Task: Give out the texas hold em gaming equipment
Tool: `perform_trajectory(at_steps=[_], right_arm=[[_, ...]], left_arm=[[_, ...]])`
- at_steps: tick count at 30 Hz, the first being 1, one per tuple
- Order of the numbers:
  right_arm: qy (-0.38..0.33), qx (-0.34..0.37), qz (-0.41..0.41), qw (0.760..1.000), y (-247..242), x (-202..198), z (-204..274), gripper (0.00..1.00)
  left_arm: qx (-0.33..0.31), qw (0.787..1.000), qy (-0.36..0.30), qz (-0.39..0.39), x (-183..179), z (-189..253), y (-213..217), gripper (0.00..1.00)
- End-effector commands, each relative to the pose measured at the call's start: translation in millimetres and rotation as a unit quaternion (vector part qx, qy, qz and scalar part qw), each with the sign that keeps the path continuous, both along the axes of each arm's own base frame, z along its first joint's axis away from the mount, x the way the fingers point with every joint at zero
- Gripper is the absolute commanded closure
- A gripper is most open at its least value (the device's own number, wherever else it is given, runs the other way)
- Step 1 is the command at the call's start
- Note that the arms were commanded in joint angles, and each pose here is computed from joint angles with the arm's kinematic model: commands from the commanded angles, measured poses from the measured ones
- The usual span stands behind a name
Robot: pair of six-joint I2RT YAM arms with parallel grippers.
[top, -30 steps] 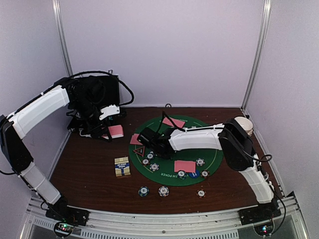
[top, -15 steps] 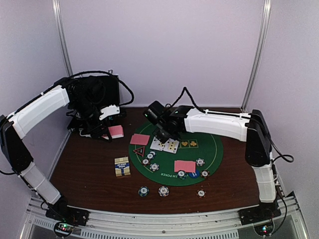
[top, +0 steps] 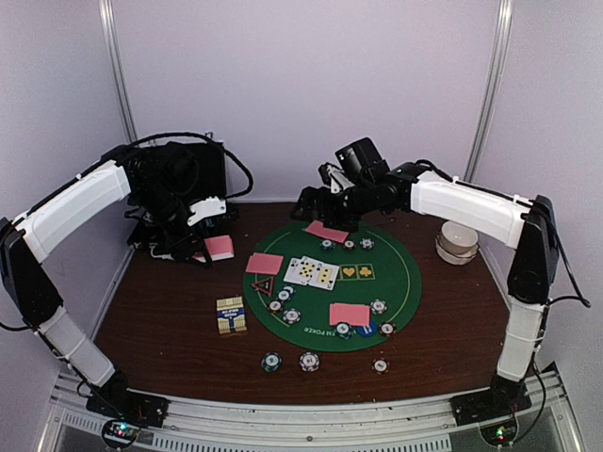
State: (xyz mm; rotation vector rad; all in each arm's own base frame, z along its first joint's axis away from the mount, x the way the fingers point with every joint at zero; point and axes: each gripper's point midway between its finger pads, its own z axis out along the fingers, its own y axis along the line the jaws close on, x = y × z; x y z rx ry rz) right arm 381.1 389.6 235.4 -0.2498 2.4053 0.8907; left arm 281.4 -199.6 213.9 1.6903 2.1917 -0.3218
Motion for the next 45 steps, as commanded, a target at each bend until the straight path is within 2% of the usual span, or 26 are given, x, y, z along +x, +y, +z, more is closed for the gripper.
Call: perform_trajectory(at_steps=[1,8,15,26,45], right_arm=[[0.137,0.148,0.102,0.974,56.3,-50.8,4.2,0.01],[0.199,0.215,0.159,0.943,98.5,-83.2,6.9,0.01],[0.221,0.258,0.183,0.923,130.0,-94.9,11.4,0.01],[0.236,0.289,0.195,0.907,157.6,-93.5,14.1,0.01],[0.265,0.302,0.204,0.893,194.7,-90.3,-0.9,0.01]], left_arm=[[-0.019,1.0,-0.021,-0.001,5.3,14.2,-3.5,1.0],[-0.021,1.0,-0.022,-0.001,5.6,15.1,-3.9,1.0],[-0.02,1.0,-0.021,-0.001,6.1,14.0,-4.4,1.0],[-0.023,0.999,-0.023,-0.001,5.5,16.3,-4.4,1.0],[-0.025,1.0,-0.018,-0.002,5.0,14.2,-5.8,1.0]])
